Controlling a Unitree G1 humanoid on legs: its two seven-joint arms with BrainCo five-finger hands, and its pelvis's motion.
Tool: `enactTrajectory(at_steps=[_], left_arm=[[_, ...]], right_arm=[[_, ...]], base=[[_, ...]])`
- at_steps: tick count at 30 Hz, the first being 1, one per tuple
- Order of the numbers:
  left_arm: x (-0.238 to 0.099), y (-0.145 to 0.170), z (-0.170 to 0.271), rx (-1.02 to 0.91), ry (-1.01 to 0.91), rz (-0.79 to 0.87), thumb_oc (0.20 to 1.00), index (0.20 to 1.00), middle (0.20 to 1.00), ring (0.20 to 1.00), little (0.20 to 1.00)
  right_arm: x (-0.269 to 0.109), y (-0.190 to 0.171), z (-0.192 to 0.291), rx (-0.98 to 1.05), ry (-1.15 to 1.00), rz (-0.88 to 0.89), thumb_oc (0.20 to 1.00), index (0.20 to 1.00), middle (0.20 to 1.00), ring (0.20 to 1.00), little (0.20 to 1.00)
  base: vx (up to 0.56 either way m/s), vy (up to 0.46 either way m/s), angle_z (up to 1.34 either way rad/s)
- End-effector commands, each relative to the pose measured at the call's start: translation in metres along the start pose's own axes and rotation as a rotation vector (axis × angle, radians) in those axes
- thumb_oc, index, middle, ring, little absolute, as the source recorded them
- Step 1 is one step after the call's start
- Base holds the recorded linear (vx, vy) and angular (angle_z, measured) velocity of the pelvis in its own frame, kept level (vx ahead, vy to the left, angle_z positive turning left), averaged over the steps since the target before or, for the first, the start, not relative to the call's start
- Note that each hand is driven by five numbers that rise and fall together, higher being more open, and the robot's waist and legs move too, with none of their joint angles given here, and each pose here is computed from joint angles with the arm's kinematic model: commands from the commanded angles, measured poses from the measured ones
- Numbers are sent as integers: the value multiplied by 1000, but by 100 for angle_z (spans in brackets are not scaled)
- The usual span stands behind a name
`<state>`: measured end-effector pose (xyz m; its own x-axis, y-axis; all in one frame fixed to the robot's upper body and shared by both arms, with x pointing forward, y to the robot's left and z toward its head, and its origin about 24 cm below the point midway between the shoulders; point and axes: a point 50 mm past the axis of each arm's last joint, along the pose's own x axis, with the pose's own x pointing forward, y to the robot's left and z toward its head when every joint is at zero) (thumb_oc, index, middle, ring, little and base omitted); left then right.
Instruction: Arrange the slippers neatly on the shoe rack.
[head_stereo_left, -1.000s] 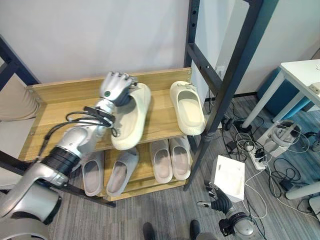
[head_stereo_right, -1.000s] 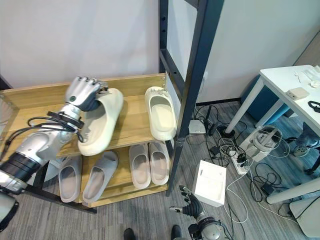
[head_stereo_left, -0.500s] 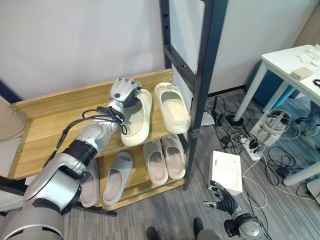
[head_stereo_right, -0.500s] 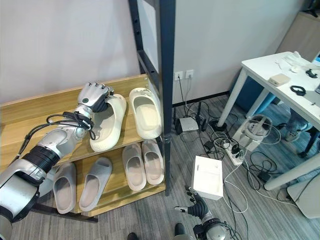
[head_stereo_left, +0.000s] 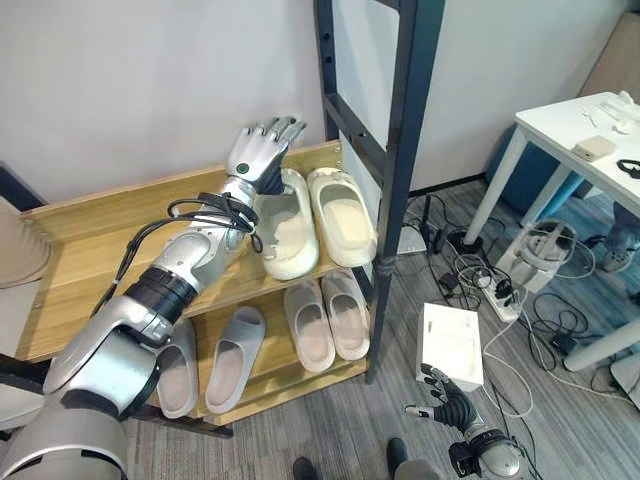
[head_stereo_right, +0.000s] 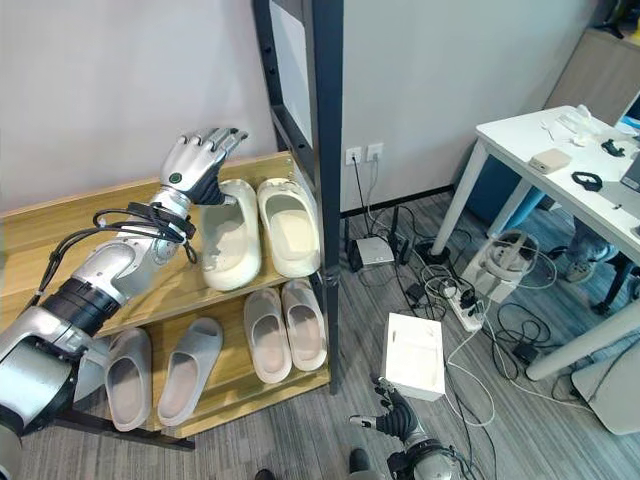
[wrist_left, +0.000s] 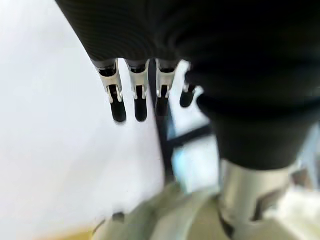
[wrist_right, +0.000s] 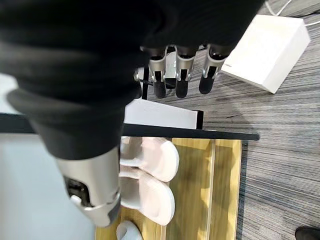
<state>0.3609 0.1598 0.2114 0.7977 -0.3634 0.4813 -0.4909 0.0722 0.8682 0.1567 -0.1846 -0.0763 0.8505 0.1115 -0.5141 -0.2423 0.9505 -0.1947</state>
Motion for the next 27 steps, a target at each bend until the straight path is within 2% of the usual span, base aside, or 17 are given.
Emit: enactTrajectory(at_steps=[1, 6, 14, 18, 20, 21, 27], left_arm=[[13, 33, -31, -98, 114, 87, 1000, 1000, 1000, 1000, 1000], [2, 28, -30, -214, 118, 88, 1000, 1000, 1000, 1000, 1000], [-38, 7, -28, -452, 150, 42, 1000, 1000, 1000, 1000, 1000], [-38, -1, -24, -546, 179, 44, 1000, 1000, 1000, 1000, 1000], [-40, -12, -20, -692, 228, 50, 1000, 1000, 1000, 1000, 1000], [-40, -12, -20, -693, 228, 50, 1000, 1000, 1000, 1000, 1000], [-29, -24, -13, -974, 326, 118, 1000, 1000, 1000, 1000, 1000]], right_arm=[[12, -1, 19, 39, -73, -22, 1000, 1000, 1000, 1000, 1000], [14, 0, 20, 43, -69, -19, 1000, 1000, 1000, 1000, 1000], [15, 4, 17, 53, -51, -5, 1000, 1000, 1000, 1000, 1000], [16, 4, 18, 49, -52, -7, 1000, 1000, 1000, 1000, 1000], [17, 4, 18, 50, -52, -7, 1000, 1000, 1000, 1000, 1000], [17, 4, 18, 50, -52, -7, 1000, 1000, 1000, 1000, 1000], [18, 5, 21, 53, -56, -9, 1000, 1000, 1000, 1000, 1000]], base=[[-5, -15, 25], [-8, -9, 22], [-10, -1, 12], [-11, 5, 7], [-10, 9, 4], [-4, 8, 5], [0, 0, 0]])
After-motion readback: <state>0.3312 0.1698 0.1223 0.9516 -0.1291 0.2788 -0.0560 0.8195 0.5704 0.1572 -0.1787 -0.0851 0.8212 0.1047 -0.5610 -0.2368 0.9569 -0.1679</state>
